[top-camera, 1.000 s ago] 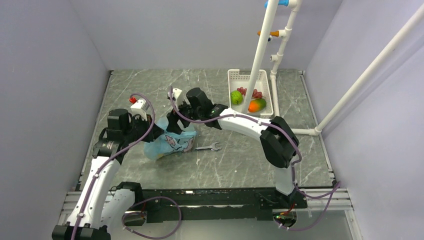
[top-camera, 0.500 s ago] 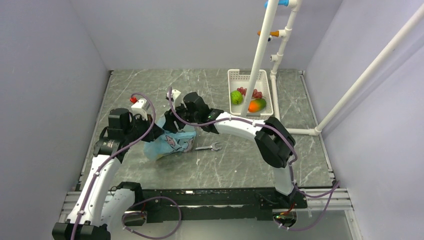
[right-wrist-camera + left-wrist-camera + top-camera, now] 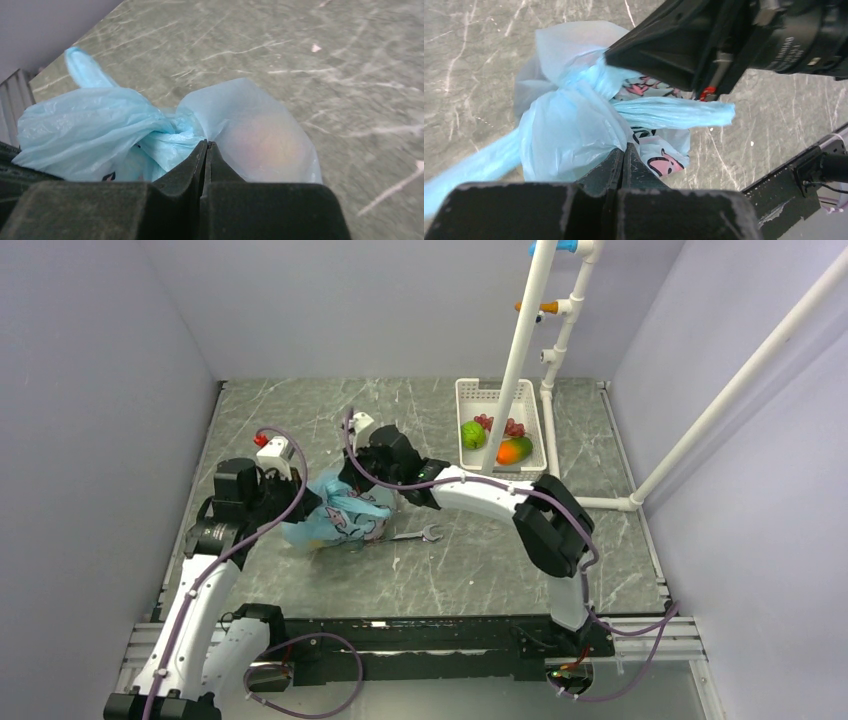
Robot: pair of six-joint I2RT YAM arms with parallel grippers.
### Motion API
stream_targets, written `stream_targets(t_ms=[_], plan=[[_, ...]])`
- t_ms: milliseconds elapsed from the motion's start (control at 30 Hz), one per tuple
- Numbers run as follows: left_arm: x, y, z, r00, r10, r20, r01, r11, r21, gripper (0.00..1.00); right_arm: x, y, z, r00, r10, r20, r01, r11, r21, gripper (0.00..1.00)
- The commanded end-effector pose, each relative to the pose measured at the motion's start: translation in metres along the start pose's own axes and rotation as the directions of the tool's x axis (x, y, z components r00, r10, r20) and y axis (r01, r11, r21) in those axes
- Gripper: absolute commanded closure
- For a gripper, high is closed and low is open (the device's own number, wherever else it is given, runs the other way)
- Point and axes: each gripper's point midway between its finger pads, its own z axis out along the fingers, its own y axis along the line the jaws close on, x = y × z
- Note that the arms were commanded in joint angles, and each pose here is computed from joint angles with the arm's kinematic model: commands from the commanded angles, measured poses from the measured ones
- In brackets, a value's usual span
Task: Take the fake fruits out of the plastic bag
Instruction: Untie the plastic bag at the center of the board.
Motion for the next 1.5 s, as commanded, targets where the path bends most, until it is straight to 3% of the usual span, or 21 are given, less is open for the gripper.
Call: stream_targets(t_ms=[0,100,400,633,667,733,833,933,1033,1100,1200,1333,1467], plan=[[-0.014,0.006,-0.006,0.998,0.018,0.062,-0.014,0.998,-0.06,1.0,-0.072,-0.026,-0.046,0.979,-0.006,0.202,-0.038,0.976,0.214,1.0],[-0.015,0.012,-0.007,0.997,0.015,0.07,-0.008,0.995,-0.097,1.0,-0.082,-0.042,-0.064,0.972,-0.003,0.236,-0.066,0.957,0.282,1.0],[-0.013,0.032,-0.01,0.998,-0.01,0.056,0.022,0.977,-0.214,1.0,-0.083,-0.077,-0.099,0.969,0.033,0.244,-0.109,0.946,0.306,1.0],[-0.012,0.033,-0.009,0.998,-0.015,0.053,0.026,0.976,-0.216,1.0,-0.073,-0.085,-0.112,0.985,-0.03,0.171,-0.032,0.937,0.349,1.0],[-0.012,0.03,-0.007,0.999,-0.015,0.047,0.024,0.98,-0.199,1.0,-0.072,-0.081,-0.112,0.987,-0.046,0.154,-0.007,0.943,0.332,0.94],[-0.011,0.025,-0.003,0.999,-0.014,0.036,0.019,0.987,-0.16,1.0,-0.074,-0.061,-0.111,0.99,-0.085,0.11,0.056,0.969,0.242,0.69],[-0.01,0.018,-0.001,0.999,-0.01,0.032,0.013,0.993,-0.118,1.0,-0.086,-0.025,-0.114,0.984,-0.156,0.088,0.137,0.971,0.196,0.48],[-0.011,0.014,-0.001,0.999,-0.004,0.034,0.007,0.996,-0.094,1.0,-0.098,-0.007,-0.115,0.993,-0.061,0.101,0.034,0.968,0.251,0.4],[-0.01,0.013,0.0,1.0,-0.005,0.031,0.008,0.996,-0.087,1.0,-0.093,0.024,-0.103,0.993,0.046,0.111,-0.06,0.991,0.122,0.36],[-0.01,0.014,-0.001,1.0,-0.006,0.03,0.008,0.996,-0.092,1.0,-0.086,0.034,-0.094,0.994,-0.006,0.105,-0.003,0.996,0.092,0.34],[-0.01,0.013,-0.002,0.999,-0.003,0.04,0.007,0.996,-0.088,1.0,-0.077,0.034,-0.085,0.981,-0.189,0.052,0.185,0.98,0.076,0.37],[-0.012,0.013,-0.002,0.999,-0.002,0.045,0.006,0.996,-0.093,1.0,-0.069,0.028,-0.082,0.907,-0.418,0.056,0.417,0.909,0.027,0.39],[-0.01,0.013,-0.001,0.999,-0.005,0.038,0.009,0.996,-0.089,1.0,-0.041,0.03,-0.067,0.859,-0.51,-0.044,0.505,0.858,-0.091,0.42]])
